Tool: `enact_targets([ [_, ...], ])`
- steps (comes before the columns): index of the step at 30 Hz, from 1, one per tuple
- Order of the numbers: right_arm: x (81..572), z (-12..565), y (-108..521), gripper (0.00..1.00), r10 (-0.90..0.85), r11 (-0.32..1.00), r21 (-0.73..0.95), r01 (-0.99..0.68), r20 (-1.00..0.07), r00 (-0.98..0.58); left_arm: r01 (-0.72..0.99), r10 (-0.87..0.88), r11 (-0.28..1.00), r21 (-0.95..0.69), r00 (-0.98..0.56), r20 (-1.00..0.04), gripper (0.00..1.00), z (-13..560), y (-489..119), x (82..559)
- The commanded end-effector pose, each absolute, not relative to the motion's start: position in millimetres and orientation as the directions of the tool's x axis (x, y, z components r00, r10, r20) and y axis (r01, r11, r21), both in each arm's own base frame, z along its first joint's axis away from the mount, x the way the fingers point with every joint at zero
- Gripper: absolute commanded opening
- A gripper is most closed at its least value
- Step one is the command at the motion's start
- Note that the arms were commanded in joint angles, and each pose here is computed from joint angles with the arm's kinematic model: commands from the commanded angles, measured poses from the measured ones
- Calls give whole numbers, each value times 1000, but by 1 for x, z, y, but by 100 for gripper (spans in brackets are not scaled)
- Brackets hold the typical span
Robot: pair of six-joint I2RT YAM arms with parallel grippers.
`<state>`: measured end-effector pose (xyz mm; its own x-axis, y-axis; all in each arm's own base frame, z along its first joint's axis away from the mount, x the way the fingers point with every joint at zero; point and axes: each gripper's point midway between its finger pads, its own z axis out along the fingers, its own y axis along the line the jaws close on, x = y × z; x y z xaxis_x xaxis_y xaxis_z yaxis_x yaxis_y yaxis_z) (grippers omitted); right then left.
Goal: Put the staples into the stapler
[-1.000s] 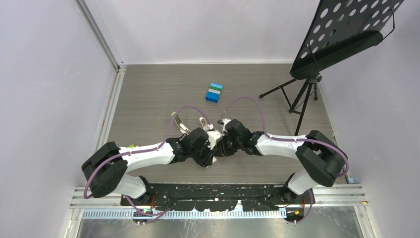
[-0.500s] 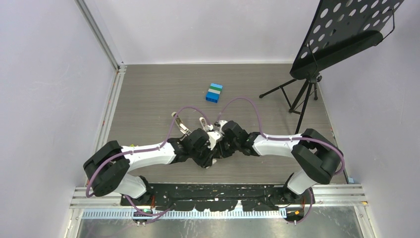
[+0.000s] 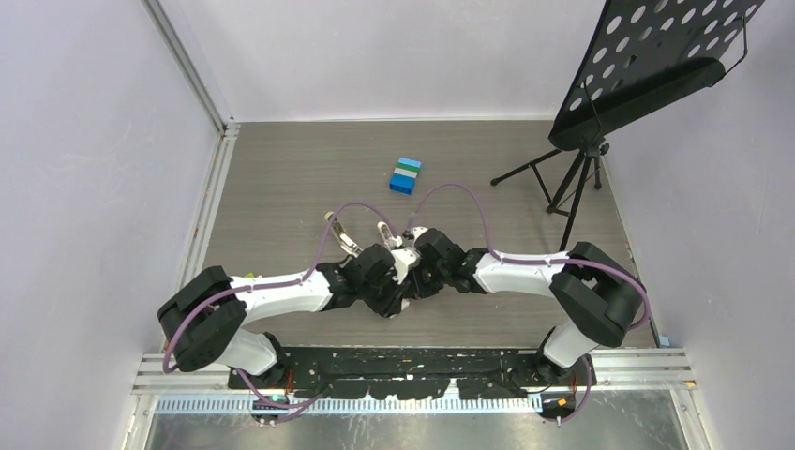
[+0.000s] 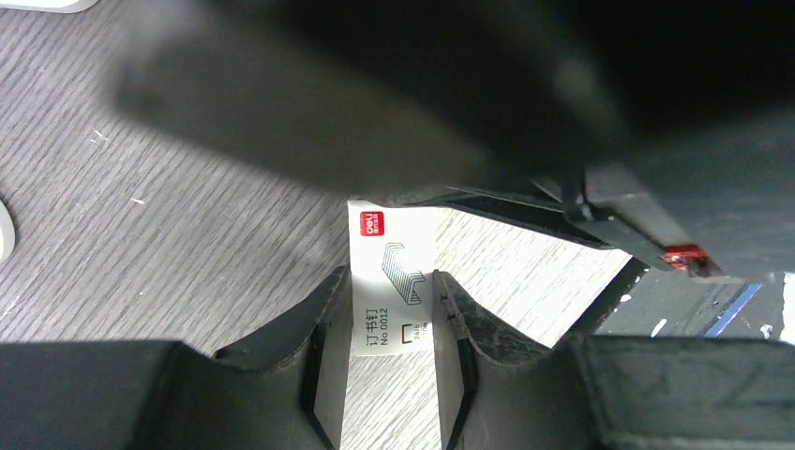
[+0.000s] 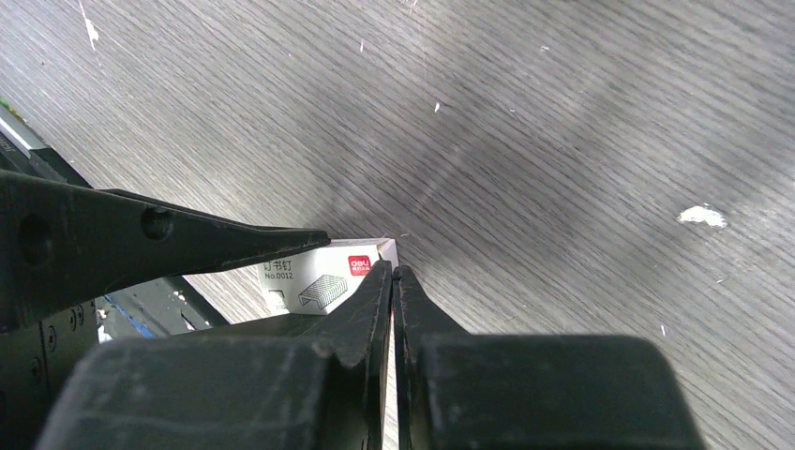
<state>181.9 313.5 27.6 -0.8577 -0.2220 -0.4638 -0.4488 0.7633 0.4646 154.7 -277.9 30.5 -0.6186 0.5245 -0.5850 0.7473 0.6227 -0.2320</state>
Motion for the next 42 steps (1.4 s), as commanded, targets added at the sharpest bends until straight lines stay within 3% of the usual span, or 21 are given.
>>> enact_targets([
  [1, 187, 27, 314, 8, -250, 777, 415, -473, -486, -837, 764, 470, 597, -244, -580, -665, 29, 48, -294, 163],
  [8, 183, 23, 320, 8, -272, 774, 408, -485, -478, -835, 765, 458, 594, -249, -576, -677, 29, 45, -295, 163],
  [13, 189, 22, 314, 0, -268, 802, 362, -474, -492, -828, 759, 466, 605, -240, -582, -666, 29, 41, -291, 163],
  [27, 211, 35, 283, 0, -221, 881, 221, -418, -589, -777, 744, 482, 630, -224, -600, -638, 35, 37, -275, 156],
  [32, 208, 39, 286, 0, -216, 868, 246, -431, -594, -775, 717, 462, 660, -222, -621, -633, 49, 38, -271, 157],
  [36, 205, 41, 292, 0, -207, 857, 274, -437, -593, -778, 604, 376, 770, -205, -689, -619, 58, 45, -257, 167],
  [42, 203, 36, 293, 1, -188, 870, 274, -410, -585, -789, 319, 134, 918, -235, -809, -573, 61, 55, -232, 172],
])
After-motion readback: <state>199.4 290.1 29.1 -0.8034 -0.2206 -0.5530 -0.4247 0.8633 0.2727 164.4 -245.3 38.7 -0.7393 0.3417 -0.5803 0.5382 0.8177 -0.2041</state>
